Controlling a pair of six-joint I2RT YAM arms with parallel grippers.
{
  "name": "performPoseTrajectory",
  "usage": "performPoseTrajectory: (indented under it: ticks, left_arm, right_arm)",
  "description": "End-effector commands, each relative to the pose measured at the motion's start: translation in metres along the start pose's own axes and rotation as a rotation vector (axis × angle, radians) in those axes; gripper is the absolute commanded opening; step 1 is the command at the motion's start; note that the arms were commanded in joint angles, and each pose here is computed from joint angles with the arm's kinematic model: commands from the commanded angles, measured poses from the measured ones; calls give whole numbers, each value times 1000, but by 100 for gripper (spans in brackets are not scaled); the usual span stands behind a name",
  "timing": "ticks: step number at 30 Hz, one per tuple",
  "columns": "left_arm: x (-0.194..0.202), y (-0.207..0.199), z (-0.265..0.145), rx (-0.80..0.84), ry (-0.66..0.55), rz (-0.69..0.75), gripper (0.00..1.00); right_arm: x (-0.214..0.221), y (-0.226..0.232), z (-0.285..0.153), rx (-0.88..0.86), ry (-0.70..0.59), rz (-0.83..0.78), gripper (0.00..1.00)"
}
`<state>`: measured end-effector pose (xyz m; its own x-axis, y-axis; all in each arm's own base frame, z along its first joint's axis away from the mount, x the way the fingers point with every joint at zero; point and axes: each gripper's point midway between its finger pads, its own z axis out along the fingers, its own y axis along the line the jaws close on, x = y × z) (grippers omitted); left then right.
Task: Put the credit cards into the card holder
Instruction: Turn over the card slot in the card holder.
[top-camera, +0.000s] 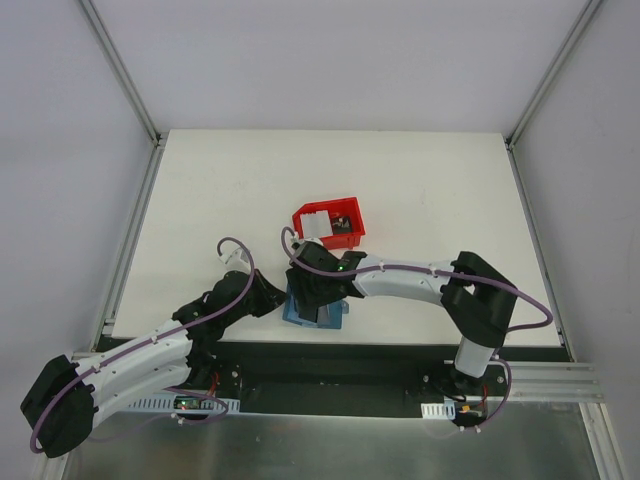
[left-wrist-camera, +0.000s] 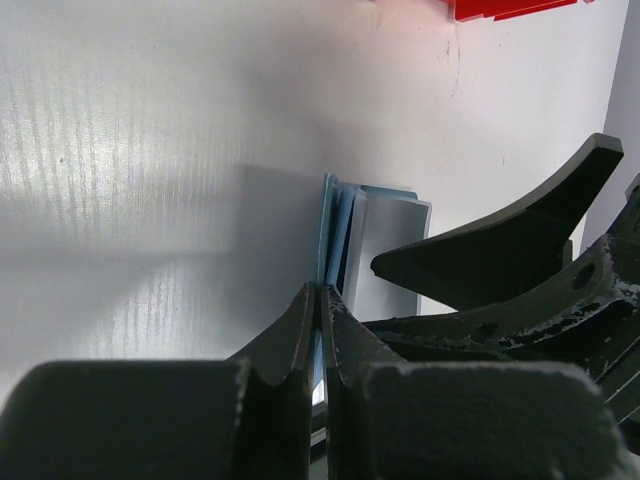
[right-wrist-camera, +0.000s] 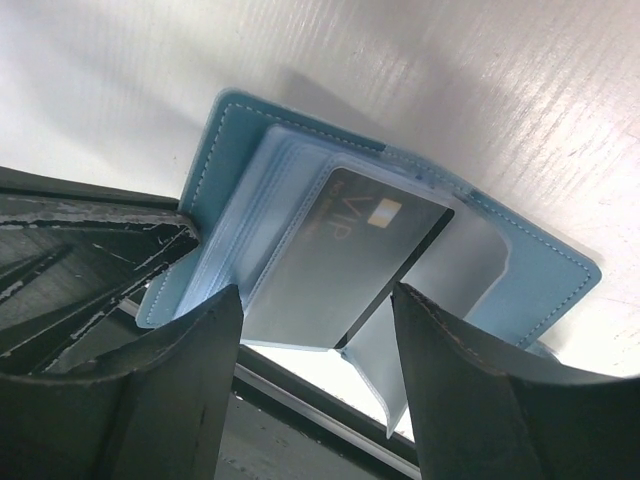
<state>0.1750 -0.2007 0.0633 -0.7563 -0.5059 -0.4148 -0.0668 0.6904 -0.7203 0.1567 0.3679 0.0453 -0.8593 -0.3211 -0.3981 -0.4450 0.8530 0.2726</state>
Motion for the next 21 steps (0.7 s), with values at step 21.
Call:
performPoseTrajectory:
  ticks: [21]
  left_arm:
    - [0, -1, -1, 10, -10, -15, 0]
  right_arm:
    - [-3, -19, -38, 80, -63, -31, 56]
